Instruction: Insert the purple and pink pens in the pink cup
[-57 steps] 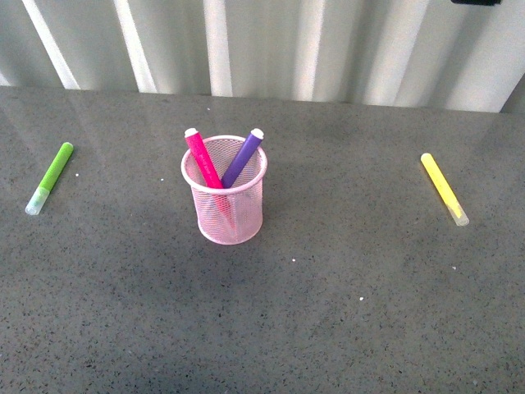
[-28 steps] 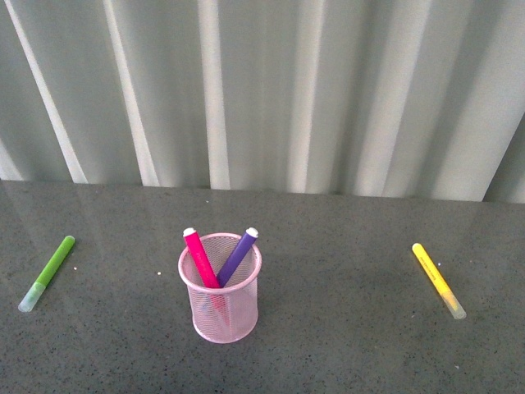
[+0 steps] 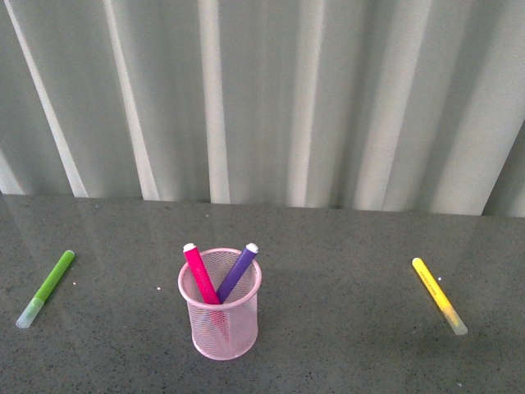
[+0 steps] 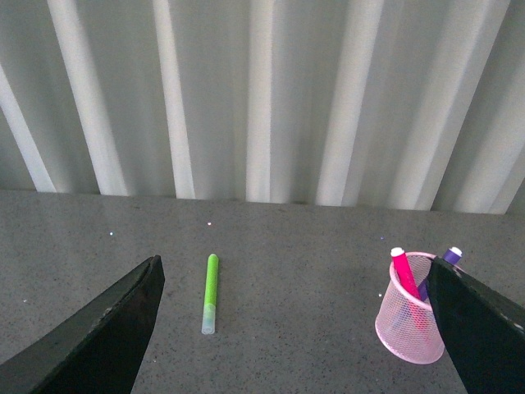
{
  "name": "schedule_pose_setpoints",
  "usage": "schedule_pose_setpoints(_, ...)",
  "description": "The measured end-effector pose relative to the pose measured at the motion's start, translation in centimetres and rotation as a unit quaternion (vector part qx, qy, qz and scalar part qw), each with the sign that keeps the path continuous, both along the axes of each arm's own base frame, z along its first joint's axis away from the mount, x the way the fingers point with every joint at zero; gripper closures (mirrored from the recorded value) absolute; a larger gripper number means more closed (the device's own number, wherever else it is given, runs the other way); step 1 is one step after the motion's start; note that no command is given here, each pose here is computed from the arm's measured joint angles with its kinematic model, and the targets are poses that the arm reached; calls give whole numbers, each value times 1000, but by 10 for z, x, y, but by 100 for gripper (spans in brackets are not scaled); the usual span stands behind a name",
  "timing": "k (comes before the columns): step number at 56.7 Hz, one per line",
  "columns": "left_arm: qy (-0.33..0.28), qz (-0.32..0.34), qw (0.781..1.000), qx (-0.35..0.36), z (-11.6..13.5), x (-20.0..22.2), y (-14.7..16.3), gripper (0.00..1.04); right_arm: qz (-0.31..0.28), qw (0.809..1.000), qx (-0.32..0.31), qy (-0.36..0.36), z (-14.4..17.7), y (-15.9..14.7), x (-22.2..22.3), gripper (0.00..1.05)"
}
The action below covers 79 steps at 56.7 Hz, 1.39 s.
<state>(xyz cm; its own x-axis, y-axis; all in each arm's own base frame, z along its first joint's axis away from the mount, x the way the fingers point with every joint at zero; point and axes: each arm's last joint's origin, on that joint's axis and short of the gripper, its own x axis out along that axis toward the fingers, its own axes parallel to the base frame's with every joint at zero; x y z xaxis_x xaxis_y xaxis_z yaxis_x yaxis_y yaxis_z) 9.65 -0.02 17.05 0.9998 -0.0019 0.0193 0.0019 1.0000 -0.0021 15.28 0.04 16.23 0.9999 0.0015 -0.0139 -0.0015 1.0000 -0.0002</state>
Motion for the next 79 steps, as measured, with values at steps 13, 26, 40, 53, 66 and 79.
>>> schedule_pose_setpoints(13,0,0,1000,0,0,0,0,7,0,1000,0,-6,4,0,-11,101)
schedule_pose_setpoints(26,0,0,1000,0,0,0,0,7,0,1000,0,-12,8,0,-21,101)
schedule_pose_setpoints(40,0,0,1000,0,0,0,0,7,0,1000,0,-16,10,0,-31,101)
schedule_pose_setpoints(53,0,0,1000,0,0,0,0,7,0,1000,0,-17,10,0,-37,101)
schedule_pose_setpoints(66,0,0,1000,0,0,0,0,7,0,1000,0,-17,10,0,-42,101)
schedule_pose_setpoints(79,0,0,1000,0,0,0,0,7,0,1000,0,-6,7,0,-49,101)
